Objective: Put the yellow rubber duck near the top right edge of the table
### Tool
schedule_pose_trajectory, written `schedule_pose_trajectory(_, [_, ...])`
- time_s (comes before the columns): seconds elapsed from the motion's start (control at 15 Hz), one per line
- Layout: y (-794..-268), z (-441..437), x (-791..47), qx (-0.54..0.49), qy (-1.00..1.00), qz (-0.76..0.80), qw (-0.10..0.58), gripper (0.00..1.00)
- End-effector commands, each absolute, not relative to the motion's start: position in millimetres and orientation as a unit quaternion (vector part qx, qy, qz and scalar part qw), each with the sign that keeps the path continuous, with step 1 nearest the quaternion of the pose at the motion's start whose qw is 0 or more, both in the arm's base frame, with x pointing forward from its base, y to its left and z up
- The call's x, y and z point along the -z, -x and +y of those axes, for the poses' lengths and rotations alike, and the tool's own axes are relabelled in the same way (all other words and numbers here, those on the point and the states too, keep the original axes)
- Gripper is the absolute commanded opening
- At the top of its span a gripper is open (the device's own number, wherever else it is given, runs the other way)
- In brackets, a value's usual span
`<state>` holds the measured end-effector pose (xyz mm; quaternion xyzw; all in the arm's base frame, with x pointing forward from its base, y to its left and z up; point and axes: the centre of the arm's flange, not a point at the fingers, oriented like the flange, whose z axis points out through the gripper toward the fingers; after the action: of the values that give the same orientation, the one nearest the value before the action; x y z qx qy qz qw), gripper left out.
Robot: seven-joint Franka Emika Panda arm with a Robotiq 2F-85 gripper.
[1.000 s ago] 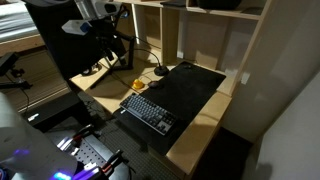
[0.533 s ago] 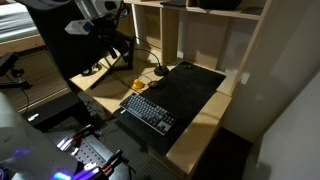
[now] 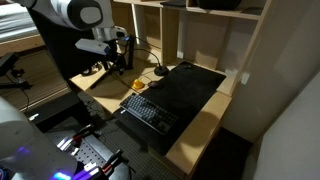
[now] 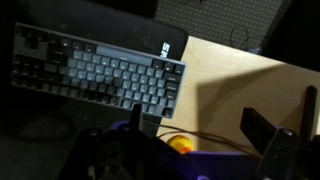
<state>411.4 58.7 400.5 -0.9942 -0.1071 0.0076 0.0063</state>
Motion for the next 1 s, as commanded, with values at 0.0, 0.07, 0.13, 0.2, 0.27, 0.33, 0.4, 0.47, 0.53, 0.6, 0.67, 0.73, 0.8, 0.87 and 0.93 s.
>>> schedule_pose_trajectory(0.0, [-414, 64, -392, -0.017, 0.994, -0.111, 0.007, 1.0])
schedule_pose_trajectory(0.07, [-415, 64, -390, -0.019, 0.994, -0.11, 0.007, 1.0])
schedule_pose_trajectory(0.13, [-414, 63, -392, -0.016, 0.994, -0.109, 0.007, 1.0])
schedule_pose_trajectory(0.2, [-414, 62, -396, -0.012, 0.994, -0.107, 0.007, 1.0])
schedule_pose_trajectory(0.27, [-427, 64, -383, -0.047, 0.993, -0.108, -0.012, 1.0])
schedule_pose_trajectory(0.33, [-442, 72, -365, -0.06, 0.994, -0.09, -0.005, 1.0])
schedule_pose_trajectory(0.4, [-452, 76, -348, -0.059, 0.994, -0.087, 0.016, 1.0])
schedule_pose_trajectory(0.47, [-461, 85, -333, -0.049, 0.995, -0.081, 0.023, 1.0])
schedule_pose_trajectory(0.53, [-469, 93, -321, -0.046, 0.995, -0.08, 0.031, 1.0])
schedule_pose_trajectory(0.6, [-480, 101, -311, -0.029, 0.996, -0.073, 0.034, 1.0])
schedule_pose_trajectory(0.67, [-490, 106, -302, -0.019, 0.997, -0.064, 0.034, 1.0])
schedule_pose_trajectory(0.73, [-503, 110, -296, -0.005, 0.998, -0.045, 0.034, 1.0])
schedule_pose_trajectory(0.8, [-511, 113, -292, -0.007, 0.999, -0.036, 0.035, 1.0])
schedule_pose_trajectory(0.87, [-479, 103, -302, -0.012, 0.998, -0.055, 0.029, 1.0])
schedule_pose_trajectory(0.93, [-485, 105, -296, -0.014, 0.998, -0.053, 0.03, 1.0])
